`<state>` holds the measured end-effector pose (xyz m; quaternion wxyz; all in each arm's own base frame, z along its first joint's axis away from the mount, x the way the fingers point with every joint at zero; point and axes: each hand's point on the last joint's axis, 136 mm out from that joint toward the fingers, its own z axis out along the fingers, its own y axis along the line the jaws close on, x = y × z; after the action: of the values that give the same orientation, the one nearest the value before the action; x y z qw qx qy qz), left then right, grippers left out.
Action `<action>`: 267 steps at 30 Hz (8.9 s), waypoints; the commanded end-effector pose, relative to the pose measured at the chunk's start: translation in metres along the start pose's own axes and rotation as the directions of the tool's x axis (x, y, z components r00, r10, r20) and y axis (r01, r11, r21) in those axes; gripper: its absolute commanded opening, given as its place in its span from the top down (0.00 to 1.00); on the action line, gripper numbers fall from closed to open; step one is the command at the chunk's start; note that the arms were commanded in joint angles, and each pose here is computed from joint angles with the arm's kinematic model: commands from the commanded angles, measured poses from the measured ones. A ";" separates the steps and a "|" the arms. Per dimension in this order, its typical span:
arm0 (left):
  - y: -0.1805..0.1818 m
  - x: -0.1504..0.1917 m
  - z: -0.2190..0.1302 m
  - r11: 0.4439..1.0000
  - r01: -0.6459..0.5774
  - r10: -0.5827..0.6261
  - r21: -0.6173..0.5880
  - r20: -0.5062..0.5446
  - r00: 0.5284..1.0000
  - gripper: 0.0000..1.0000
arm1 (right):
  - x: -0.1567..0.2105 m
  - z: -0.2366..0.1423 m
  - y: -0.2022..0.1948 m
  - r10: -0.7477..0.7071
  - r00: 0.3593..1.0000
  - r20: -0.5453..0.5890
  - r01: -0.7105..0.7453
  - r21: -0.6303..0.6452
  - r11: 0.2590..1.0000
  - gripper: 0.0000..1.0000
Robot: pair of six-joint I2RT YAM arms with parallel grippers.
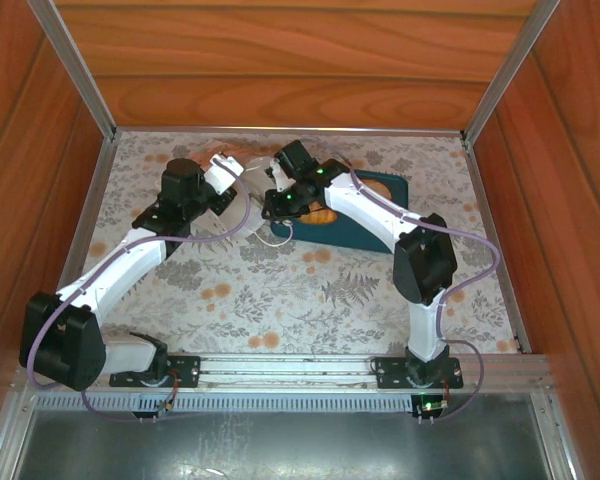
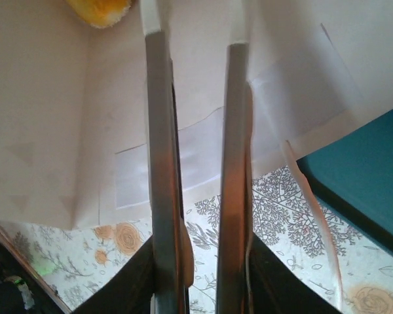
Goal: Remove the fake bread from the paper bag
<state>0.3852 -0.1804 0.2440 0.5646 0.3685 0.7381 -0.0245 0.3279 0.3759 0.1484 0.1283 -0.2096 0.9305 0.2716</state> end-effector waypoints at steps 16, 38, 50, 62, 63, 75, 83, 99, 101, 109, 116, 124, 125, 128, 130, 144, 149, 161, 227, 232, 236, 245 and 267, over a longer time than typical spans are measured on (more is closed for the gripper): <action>-0.001 -0.023 -0.009 1.000 -0.018 0.016 0.021 0.077 0.997 1.00 | -0.041 0.014 0.024 -0.032 0.997 0.071 0.039 -0.088 0.995 0.61; 0.005 -0.025 -0.007 1.000 -0.007 0.007 -0.007 0.070 0.997 1.00 | -0.024 0.023 0.020 -0.039 0.999 0.005 0.039 -0.083 0.996 0.62; 0.006 -0.029 -0.016 1.000 0.001 0.000 -0.013 0.090 0.996 1.00 | -0.023 0.021 0.012 0.009 1.000 0.029 -0.008 -0.043 0.999 0.61; -0.003 -0.029 -0.019 1.000 -0.009 0.006 0.029 0.107 0.994 1.00 | -0.045 0.024 0.015 0.023 0.998 0.063 -0.020 -0.052 0.998 0.61; -0.003 -0.029 -0.019 1.000 -0.009 0.006 0.029 0.107 0.994 1.00 | -0.045 0.026 0.015 0.023 0.998 0.058 -0.020 -0.053 0.998 0.61; -0.004 -0.028 -0.015 0.999 -0.006 0.002 0.035 0.104 0.995 1.00 | -0.045 0.041 0.015 0.037 0.999 0.023 -0.035 -0.074 0.997 0.72; 0.007 -0.018 -0.006 1.000 0.012 -0.011 -0.025 0.054 0.998 1.00 | -0.039 0.017 0.024 0.001 0.999 0.043 0.003 -0.095 0.995 0.95; 0.032 -0.005 0.002 0.985 0.050 -0.053 -0.164 -0.018 0.998 1.00 | -0.002 -0.049 0.023 -0.015 1.000 0.026 0.016 -0.027 1.000 1.00; 0.034 -0.006 0.001 0.983 0.056 -0.060 -0.174 -0.017 0.998 1.00 | 0.003 -0.051 0.019 -0.012 1.000 0.012 0.012 -0.003 1.000 1.00; 0.042 0.004 0.003 0.971 0.069 -0.082 -0.229 -0.048 0.996 1.00 | 0.010 -0.064 0.019 -0.011 1.000 0.017 0.011 0.012 1.000 1.00; 0.043 0.010 0.009 0.968 0.071 -0.089 -0.239 -0.068 0.994 1.00 | 0.016 -0.100 0.020 -0.020 0.998 0.065 0.017 0.041 0.999 1.00; 0.045 0.009 0.009 0.965 0.088 -0.105 -0.248 -0.054 0.993 1.00 | 0.032 -0.127 0.008 0.004 0.998 0.070 -0.013 0.128 0.992 1.00; 0.046 0.008 0.007 0.964 0.087 -0.103 -0.250 -0.051 0.993 1.00 | 0.034 -0.140 0.010 0.002 0.996 0.093 -0.014 0.128 0.992 1.00; 0.048 0.007 0.004 0.962 0.086 -0.101 -0.259 -0.046 0.994 1.00 | 0.041 -0.148 0.004 0.021 0.995 0.093 -0.036 0.162 0.986 1.00; 0.051 0.008 0.003 0.959 0.085 -0.102 -0.270 -0.047 0.994 1.00 | 0.046 -0.156 -0.001 0.033 0.995 0.098 -0.052 0.190 0.980 1.00; 0.058 -0.001 -0.011 0.956 0.073 -0.081 -0.283 -0.017 0.997 1.00 | 0.125 -0.259 -0.062 0.270 0.934 0.234 -0.348 0.434 0.831 1.00; 0.054 -0.006 -0.015 0.962 0.071 -0.072 -0.263 0.004 0.997 1.00 | 0.159 -0.274 -0.093 0.403 0.877 0.261 -0.480 0.477 0.736 1.00; 0.050 -0.012 -0.022 0.969 0.069 -0.063 -0.238 0.033 0.998 1.00 | 0.188 -0.252 -0.135 0.578 0.779 0.243 -0.619 0.447 0.646 1.00; 0.042 -0.011 -0.027 0.982 0.012 0.001 -0.187 0.066 0.998 1.00 | 0.113 -0.283 -0.103 0.526 0.796 0.299 -0.556 0.017 0.831 0.70; 0.041 -0.015 -0.027 0.985 0.035 -0.020 -0.169 0.091 0.996 1.00 | 0.072 -0.260 -0.041 0.317 0.899 0.302 -0.287 -0.138 0.948 0.73; 0.040 -0.015 -0.026 0.986 0.044 -0.029 -0.163 0.095 0.995 1.00 | 0.050 -0.223 -0.004 0.191 0.945 0.267 -0.131 -0.225 0.965 0.76; 0.042 -0.017 -0.021 0.985 0.061 -0.045 -0.159 0.098 0.994 1.00 | 0.026 -0.151 0.044 -0.014 0.978 0.208 0.057 -0.207 0.977 0.80; 0.040 -0.025 -0.018 0.986 0.100 -0.084 -0.133 0.121 0.989 1.00 | 0.006 -0.031 0.093 -0.063 0.998 0.030 0.069 -0.320 0.945 0.81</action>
<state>0.3910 -0.1542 0.2674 0.6071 0.3040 0.7340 -0.0148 0.2815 0.4071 0.1877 0.0993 -0.2378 0.8909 0.3741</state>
